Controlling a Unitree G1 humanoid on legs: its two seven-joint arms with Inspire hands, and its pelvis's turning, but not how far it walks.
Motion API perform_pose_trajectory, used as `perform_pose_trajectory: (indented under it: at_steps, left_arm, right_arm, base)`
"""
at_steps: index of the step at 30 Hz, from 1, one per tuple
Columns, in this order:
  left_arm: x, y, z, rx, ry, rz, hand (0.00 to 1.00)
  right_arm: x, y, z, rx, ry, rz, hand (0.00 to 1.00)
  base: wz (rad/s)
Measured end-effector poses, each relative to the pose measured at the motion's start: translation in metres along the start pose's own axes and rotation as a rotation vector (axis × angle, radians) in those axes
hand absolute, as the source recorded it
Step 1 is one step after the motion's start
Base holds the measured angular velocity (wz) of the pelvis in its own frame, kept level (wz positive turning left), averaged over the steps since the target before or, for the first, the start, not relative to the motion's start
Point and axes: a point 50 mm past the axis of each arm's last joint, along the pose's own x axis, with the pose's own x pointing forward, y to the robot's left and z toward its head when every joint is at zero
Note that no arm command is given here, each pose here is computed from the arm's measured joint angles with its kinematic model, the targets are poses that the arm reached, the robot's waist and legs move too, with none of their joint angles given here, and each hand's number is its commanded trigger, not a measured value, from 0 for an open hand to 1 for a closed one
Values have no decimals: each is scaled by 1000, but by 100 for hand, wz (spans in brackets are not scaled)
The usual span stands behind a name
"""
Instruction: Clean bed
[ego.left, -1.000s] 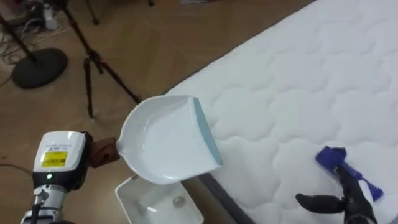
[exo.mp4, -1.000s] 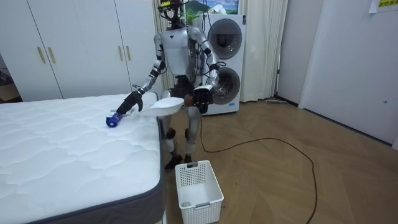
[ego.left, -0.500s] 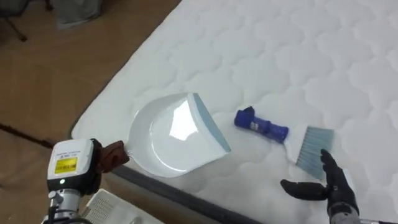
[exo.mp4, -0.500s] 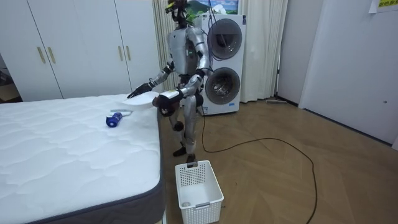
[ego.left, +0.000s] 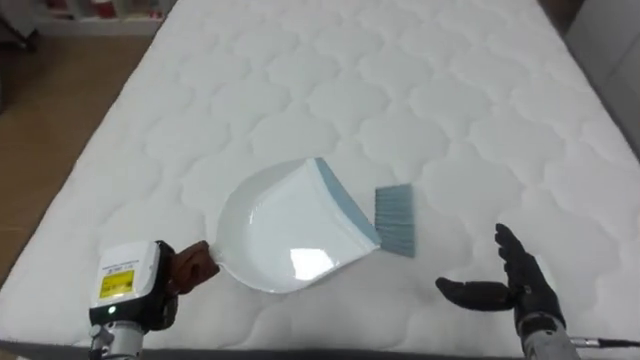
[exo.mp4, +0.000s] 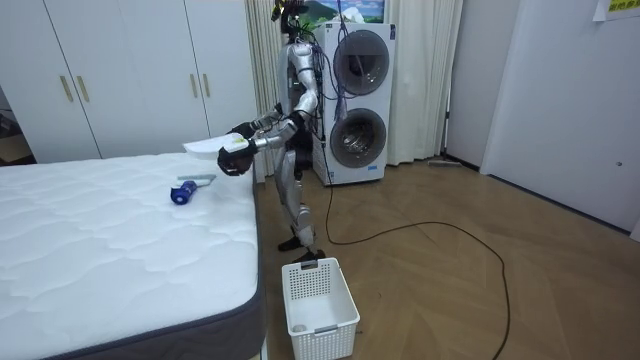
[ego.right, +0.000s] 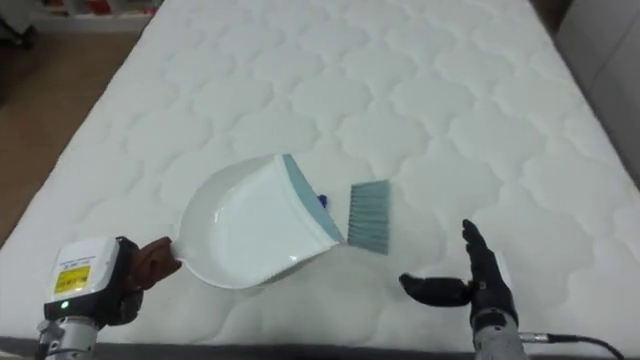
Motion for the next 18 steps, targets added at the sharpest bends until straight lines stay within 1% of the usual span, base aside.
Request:
perform_pose_trajectory:
  at_steps: [2,4,5,6,8,11,13,15,18]
  left_arm:
    - [1,0,3,-2,-12,1,100]
    - [2,-1,7,-38,-17,-3,100]
    - [2,-1,7,-40,-19,-4,41]
    - [2,-1,8,-42,-25,-6,0]
    - [2,0,8,-46,-27,-5,0]
    - [8,5,7,-68,-23,18,0]
    - [11,8,5,-120,6,34,0]
    - [15,12,4,-145,18,54,0]
    - [18,16,1,-150,30,71,0]
  right_arm:
    - [0,-1,0,-7,-2,-5,0]
    - [-2,-1,0,-8,-6,-4,0]
    - [-3,-1,0,-8,-5,-3,0]
    - [-4,-1,-2,-16,4,-4,0]
    - [-7,-3,-6,-31,16,-15,0]
    - [-7,-6,-9,-34,28,-33,0]
    - [-7,-4,-10,-10,36,-35,0]
    - [-6,-2,-9,-2,36,-32,0]
    - [-5,-1,-9,-5,37,-23,0]
  base:
    - [-6]
    - [-23]
    - [-34]
    - [-32]
    - [-24]
    - [-21]
    - [-28]
    - [-42]
    - [-32]
